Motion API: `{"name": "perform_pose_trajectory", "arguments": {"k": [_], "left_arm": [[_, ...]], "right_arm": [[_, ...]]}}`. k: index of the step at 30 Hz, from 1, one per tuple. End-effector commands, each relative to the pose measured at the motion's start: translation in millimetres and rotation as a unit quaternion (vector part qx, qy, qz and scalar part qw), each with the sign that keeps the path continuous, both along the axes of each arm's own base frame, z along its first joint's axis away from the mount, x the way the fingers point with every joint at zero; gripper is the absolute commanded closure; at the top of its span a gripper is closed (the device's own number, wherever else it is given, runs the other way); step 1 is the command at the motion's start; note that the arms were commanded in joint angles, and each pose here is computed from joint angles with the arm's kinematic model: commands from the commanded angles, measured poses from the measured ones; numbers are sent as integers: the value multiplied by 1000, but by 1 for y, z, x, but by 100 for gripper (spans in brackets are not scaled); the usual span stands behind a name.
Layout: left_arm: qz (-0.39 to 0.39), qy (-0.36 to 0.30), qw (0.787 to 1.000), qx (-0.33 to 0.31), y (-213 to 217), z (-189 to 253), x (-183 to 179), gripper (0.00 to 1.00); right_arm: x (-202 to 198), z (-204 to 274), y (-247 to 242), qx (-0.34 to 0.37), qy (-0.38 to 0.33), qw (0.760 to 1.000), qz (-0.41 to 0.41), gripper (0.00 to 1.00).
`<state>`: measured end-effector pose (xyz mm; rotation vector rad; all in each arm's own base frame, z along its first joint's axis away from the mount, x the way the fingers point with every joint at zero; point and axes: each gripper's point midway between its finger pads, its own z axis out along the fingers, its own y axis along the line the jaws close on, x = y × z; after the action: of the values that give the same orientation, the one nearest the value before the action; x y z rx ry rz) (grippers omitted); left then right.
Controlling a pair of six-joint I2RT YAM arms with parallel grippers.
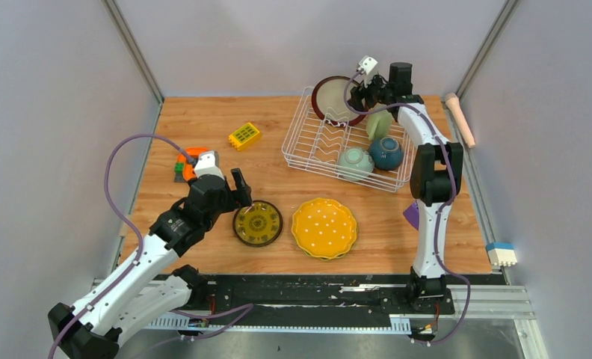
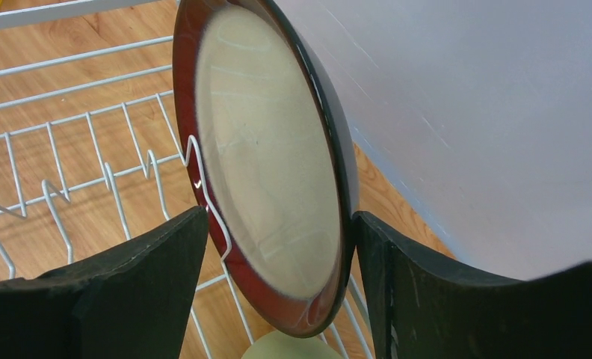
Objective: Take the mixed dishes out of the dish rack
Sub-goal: Pick up the plate from the dish rack.
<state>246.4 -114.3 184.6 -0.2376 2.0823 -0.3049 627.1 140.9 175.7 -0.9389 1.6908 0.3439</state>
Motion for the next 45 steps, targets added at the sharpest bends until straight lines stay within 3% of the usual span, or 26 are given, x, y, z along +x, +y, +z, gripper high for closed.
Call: {"name": "perform_pose_trajectory", "arguments": {"k": [1, 6, 14, 21, 26, 30, 45], "left_arm": [[23, -2, 1000, 9, 11, 3, -2, 0], [39, 3, 999, -4, 19, 4, -11, 0], [52, -4, 998, -20, 27, 10, -21, 0], [53, 10, 998, -33, 24, 7, -24, 0], [55, 16, 998, -39, 23, 6, -26, 0], [57, 18, 998, -37, 25, 4, -27, 0], [81, 27, 996, -26, 40, -5, -37, 0]], "right_arm": [[-2, 11, 20, 11, -15, 998, 59, 31], [-8, 19, 36, 29, -23, 994, 106, 34], [4, -2, 30, 5, -21, 996, 91, 43], [3, -4, 24, -13, -28, 996, 84, 67], [-4, 18, 24, -30, -59, 993, 95, 78], [-10, 39, 19, -46, -85, 991, 92, 100], [-29, 114, 29, -105, -185, 975, 67, 100]]}}
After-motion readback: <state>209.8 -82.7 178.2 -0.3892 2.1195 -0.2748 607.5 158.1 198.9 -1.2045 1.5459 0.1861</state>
